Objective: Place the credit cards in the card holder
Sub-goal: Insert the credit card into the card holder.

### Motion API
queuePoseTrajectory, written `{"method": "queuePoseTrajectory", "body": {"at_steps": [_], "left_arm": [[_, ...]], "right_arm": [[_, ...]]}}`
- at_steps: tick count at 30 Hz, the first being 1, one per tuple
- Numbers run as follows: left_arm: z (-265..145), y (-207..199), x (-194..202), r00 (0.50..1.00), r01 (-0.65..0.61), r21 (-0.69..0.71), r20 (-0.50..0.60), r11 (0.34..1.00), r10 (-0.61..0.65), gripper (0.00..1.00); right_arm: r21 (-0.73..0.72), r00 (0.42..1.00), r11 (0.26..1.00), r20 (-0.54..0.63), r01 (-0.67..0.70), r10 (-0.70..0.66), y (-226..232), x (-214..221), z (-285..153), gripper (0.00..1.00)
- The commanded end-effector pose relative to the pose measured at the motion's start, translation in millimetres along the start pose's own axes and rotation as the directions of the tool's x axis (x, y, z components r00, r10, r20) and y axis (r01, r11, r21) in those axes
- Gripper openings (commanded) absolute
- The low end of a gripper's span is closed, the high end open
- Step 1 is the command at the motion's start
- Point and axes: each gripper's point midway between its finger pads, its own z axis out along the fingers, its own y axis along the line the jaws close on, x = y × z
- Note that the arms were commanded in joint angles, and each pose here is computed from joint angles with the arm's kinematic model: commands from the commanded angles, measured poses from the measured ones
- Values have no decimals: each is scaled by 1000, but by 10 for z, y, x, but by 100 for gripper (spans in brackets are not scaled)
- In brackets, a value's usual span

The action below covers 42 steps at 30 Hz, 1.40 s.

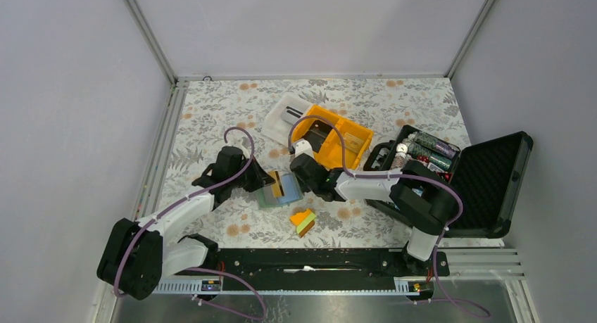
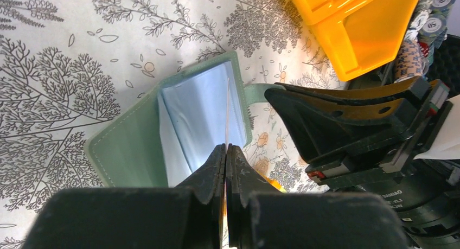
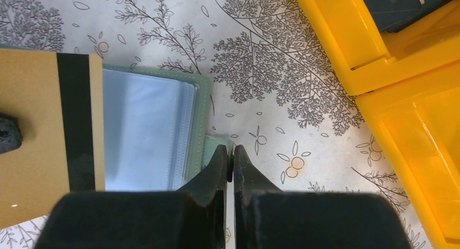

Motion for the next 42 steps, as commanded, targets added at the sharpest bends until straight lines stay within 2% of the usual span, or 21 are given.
{"method": "queuePoseTrajectory", "body": {"at_steps": [1,17,29,38,42], "left_arm": [[30,19,-51,1000,11,8,28,1000,-11,0],[-16,244,28,997,78,-13,7,997,-78,0],[-28,280,75,997,79,-4,-24,997,-79,0],[3,335,108,991,132,-9,-23,991,-132,0],[8,384,125,989,149,-22,-17,989,-150,0]], "right_arm": [[60,1000,998,14,4,-4,-47,-73,13,0],[79,1000,997,-11,16,-15,-71,-22,45,0],[84,999,996,-28,23,-21,-68,2,72,0],[89,1000,996,-18,22,-21,-63,-36,72,0],[105,998,994,-48,36,-31,-107,38,53,0]]}}
